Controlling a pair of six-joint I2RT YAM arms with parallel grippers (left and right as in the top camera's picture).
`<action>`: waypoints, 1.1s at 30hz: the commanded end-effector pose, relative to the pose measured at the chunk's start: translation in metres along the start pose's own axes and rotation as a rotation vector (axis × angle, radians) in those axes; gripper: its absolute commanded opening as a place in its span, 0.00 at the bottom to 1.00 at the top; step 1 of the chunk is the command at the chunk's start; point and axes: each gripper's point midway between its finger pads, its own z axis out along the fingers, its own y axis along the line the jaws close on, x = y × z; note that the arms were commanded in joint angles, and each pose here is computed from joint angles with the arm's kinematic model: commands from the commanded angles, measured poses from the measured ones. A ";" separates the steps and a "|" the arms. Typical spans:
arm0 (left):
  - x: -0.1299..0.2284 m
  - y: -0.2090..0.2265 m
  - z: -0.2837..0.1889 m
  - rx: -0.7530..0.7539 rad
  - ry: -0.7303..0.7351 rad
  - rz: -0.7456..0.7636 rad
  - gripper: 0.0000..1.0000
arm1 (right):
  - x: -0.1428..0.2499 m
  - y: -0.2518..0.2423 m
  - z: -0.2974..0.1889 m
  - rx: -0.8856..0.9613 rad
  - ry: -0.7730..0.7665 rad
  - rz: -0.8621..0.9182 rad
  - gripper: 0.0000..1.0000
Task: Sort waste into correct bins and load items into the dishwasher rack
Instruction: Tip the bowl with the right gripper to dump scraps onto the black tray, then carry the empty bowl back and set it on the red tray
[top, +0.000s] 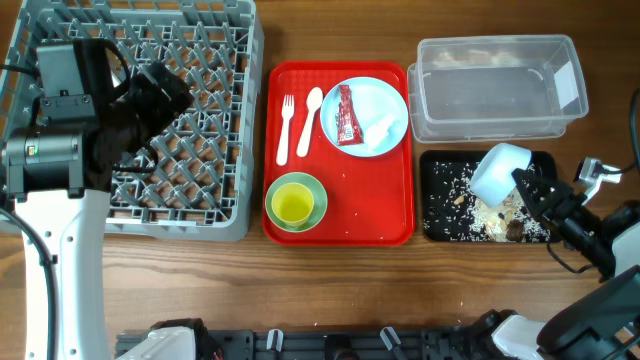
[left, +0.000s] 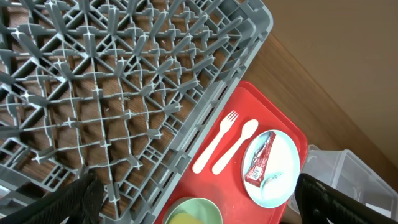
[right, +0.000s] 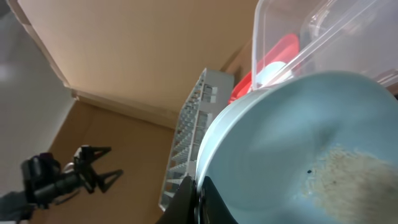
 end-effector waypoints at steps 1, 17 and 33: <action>-0.002 -0.001 -0.001 0.007 -0.002 -0.006 1.00 | -0.007 0.011 -0.001 -0.052 -0.031 0.017 0.04; -0.002 -0.001 -0.001 0.007 -0.002 -0.006 1.00 | -0.011 0.013 0.002 -0.066 -0.017 0.091 0.04; -0.002 -0.001 -0.001 0.007 -0.002 -0.006 1.00 | 0.016 0.098 0.090 0.597 0.242 -0.393 0.04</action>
